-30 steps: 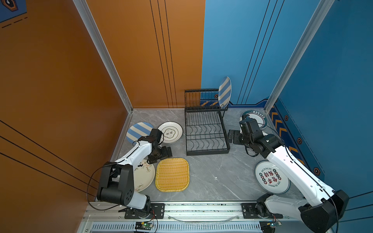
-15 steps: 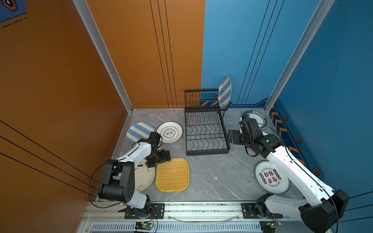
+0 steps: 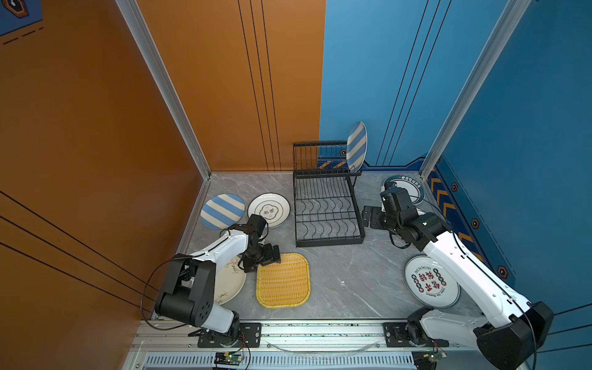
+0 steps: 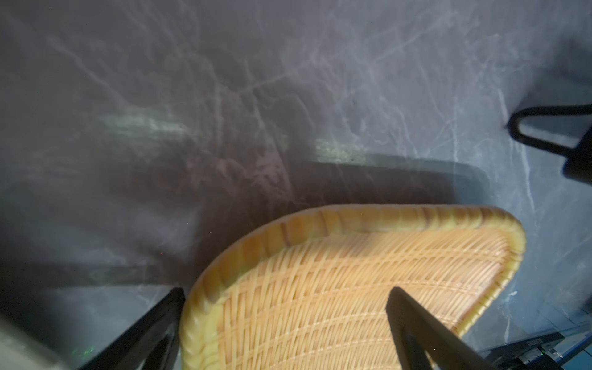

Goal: Load plates into a dish rack
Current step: Move the plate to the bottom-center of the table.

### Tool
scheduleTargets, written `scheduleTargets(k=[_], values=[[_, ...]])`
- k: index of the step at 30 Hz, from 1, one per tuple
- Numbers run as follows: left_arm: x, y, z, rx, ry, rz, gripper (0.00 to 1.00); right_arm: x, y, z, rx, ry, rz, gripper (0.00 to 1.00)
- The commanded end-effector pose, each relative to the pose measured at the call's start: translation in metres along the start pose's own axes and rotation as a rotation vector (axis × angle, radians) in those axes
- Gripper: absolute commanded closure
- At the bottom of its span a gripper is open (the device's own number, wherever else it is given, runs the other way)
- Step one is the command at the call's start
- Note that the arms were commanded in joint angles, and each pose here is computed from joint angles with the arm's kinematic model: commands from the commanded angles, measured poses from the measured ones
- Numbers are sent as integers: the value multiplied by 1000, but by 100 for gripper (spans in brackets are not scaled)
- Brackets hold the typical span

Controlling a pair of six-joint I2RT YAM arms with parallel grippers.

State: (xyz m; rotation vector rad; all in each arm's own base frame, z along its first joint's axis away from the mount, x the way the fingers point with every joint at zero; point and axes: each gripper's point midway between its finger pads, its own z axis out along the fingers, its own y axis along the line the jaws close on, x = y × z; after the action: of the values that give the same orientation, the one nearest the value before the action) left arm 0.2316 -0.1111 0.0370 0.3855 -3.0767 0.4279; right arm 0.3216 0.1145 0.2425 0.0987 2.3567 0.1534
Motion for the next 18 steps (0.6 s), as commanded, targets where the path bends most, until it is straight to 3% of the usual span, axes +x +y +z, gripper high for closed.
scheduleTargets(k=[1, 5, 14, 18], values=[[9, -18, -6, 53, 29, -14, 2, 9, 1, 8, -2, 30, 4, 0], [15, -25, -5, 61, 43, 9, 2, 15, 6, 12, -14, 50, 2, 0], [37, 17, 1, -53, 10, -8, 0, 34, 14, 15, -71, 100, 7, 0], [39, 19, 4, -42, -9, -9, 2, 41, 18, 16, -109, 120, 10, 0]])
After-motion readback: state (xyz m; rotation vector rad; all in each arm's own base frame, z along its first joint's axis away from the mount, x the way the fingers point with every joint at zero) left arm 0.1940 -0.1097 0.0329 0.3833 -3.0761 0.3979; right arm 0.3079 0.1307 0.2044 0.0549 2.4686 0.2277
